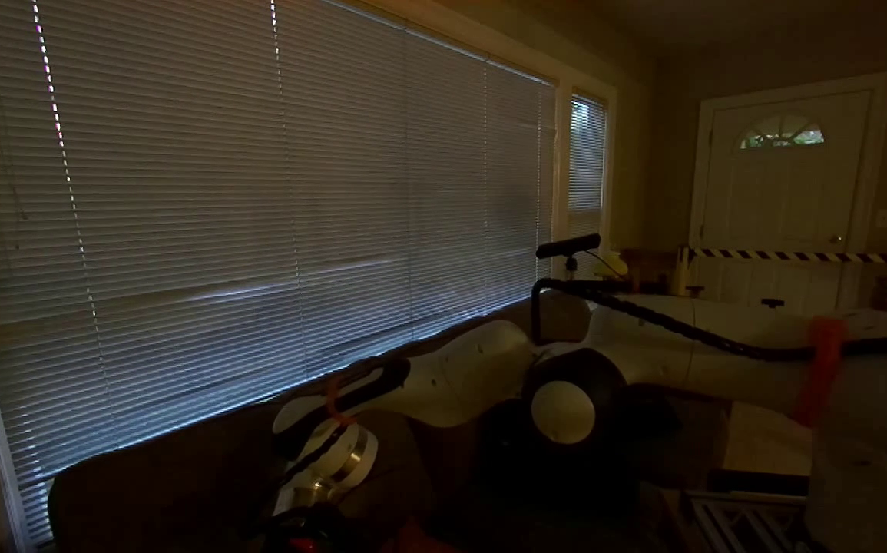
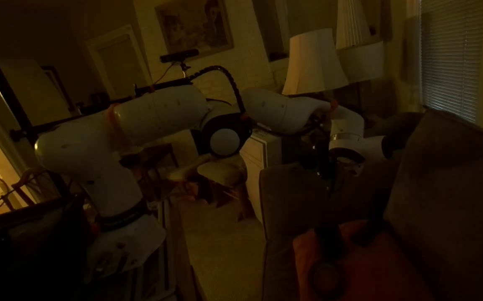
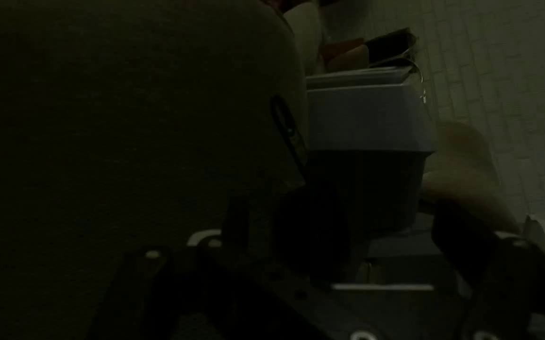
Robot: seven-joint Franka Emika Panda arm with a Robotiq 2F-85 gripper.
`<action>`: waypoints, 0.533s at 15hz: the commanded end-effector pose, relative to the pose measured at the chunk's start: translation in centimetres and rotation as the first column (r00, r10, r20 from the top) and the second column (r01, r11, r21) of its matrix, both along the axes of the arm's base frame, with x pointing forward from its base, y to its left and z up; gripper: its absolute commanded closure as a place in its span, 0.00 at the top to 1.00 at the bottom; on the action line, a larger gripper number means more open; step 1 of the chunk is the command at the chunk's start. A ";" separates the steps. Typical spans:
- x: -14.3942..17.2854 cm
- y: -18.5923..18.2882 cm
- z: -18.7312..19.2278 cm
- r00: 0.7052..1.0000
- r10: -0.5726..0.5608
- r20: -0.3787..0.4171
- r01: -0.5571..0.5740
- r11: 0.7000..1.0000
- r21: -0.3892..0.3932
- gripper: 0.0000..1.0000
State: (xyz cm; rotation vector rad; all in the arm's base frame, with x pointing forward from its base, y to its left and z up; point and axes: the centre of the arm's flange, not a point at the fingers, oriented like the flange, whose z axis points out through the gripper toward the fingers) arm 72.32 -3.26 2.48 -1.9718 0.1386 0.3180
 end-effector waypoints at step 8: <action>-0.1 7.7 -4.7 0.994 0.086 0.074 -0.085 0.996 -0.020 1.00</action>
